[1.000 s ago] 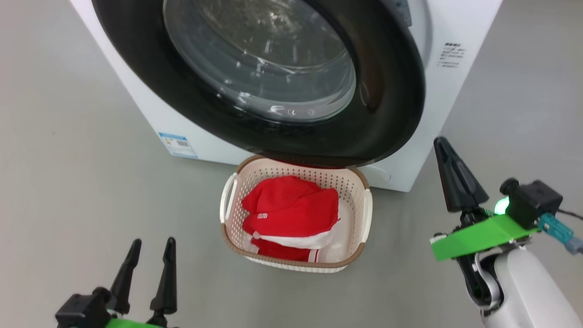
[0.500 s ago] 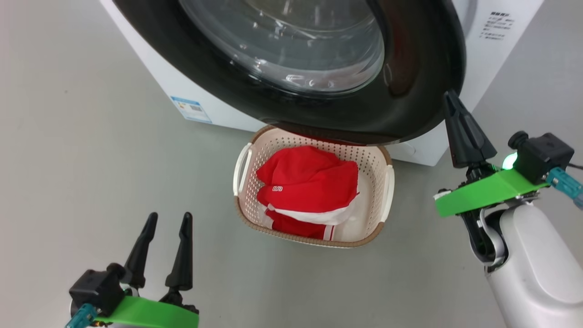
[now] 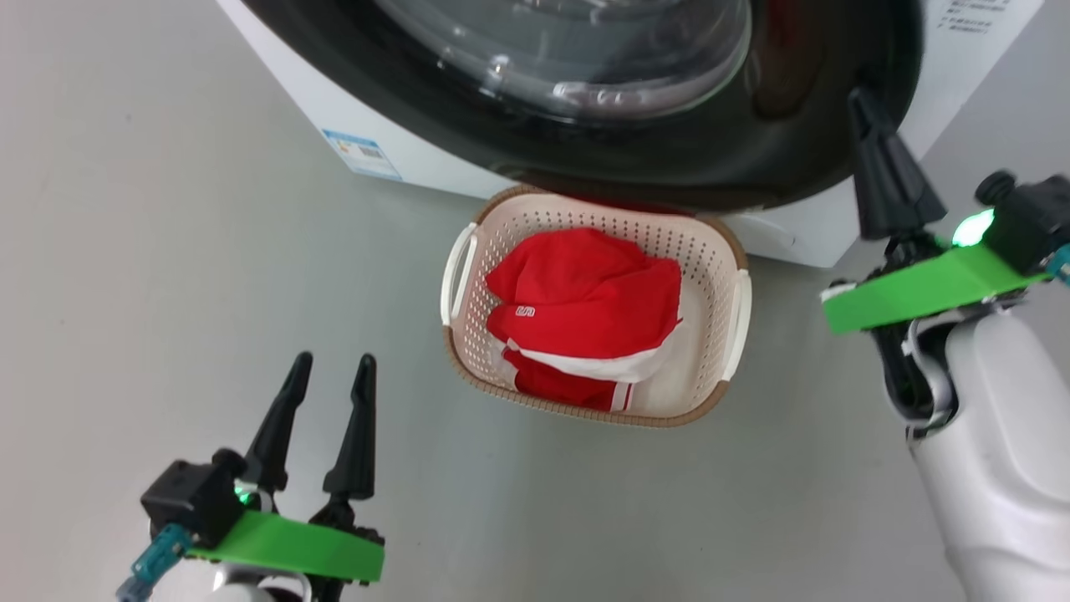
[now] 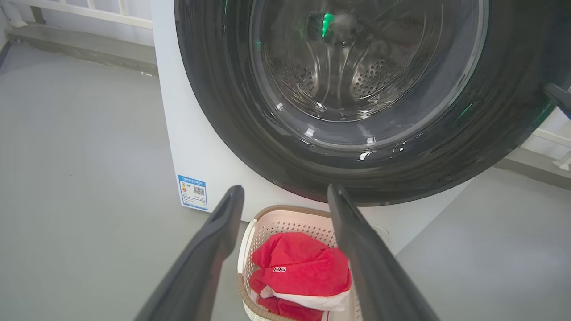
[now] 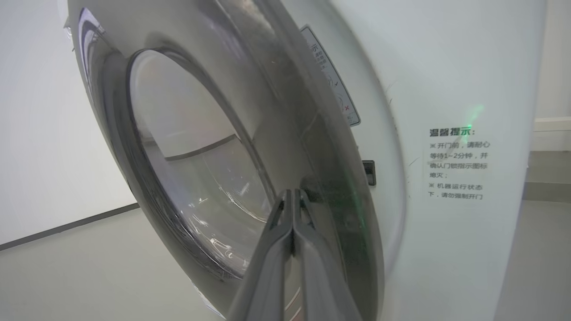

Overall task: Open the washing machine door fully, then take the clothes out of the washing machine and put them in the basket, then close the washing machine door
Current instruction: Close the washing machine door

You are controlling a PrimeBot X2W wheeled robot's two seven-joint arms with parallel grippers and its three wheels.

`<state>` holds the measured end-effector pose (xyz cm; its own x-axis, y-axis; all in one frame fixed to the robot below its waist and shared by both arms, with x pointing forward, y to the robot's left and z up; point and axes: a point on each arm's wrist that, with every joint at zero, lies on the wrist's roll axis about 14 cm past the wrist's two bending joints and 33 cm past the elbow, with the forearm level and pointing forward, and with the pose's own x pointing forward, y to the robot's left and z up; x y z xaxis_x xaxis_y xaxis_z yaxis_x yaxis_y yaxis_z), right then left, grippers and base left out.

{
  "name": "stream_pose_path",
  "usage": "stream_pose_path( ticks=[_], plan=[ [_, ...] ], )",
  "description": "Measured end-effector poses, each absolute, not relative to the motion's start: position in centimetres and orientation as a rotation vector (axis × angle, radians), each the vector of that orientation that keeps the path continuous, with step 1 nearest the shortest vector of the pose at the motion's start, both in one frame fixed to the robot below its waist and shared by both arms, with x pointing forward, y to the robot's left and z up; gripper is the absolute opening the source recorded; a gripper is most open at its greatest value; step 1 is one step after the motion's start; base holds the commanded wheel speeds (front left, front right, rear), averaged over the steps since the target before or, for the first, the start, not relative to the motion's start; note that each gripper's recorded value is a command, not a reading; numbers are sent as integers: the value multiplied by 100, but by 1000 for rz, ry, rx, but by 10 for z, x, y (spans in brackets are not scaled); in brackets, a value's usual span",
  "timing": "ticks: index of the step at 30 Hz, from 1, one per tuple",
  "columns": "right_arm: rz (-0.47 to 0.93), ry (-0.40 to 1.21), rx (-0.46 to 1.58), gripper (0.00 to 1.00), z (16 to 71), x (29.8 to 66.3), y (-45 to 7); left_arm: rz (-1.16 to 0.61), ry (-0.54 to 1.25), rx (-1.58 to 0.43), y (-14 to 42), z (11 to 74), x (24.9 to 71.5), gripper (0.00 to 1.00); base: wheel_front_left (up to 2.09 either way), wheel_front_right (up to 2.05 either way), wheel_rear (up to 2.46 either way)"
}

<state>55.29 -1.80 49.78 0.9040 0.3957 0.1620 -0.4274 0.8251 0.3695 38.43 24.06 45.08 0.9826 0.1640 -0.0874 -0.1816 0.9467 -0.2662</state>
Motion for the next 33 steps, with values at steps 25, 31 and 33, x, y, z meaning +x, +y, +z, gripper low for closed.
stream_pose_path(
  ticks=[25, 31, 33],
  plan=[
    [439, -120, 439, 0, 495, 596, -10, 139, 72, -278, 233, 443, 419, 100, 0, 0, 0],
    [463, -142, 403, 0, 511, 584, -10, 135, 59, -281, 232, 449, 417, 100, 0, 0, 0],
    [469, -121, 392, 8, 506, 574, -10, 135, 54, -277, 232, 451, 416, 100, 0, 0, 0]
  ],
)
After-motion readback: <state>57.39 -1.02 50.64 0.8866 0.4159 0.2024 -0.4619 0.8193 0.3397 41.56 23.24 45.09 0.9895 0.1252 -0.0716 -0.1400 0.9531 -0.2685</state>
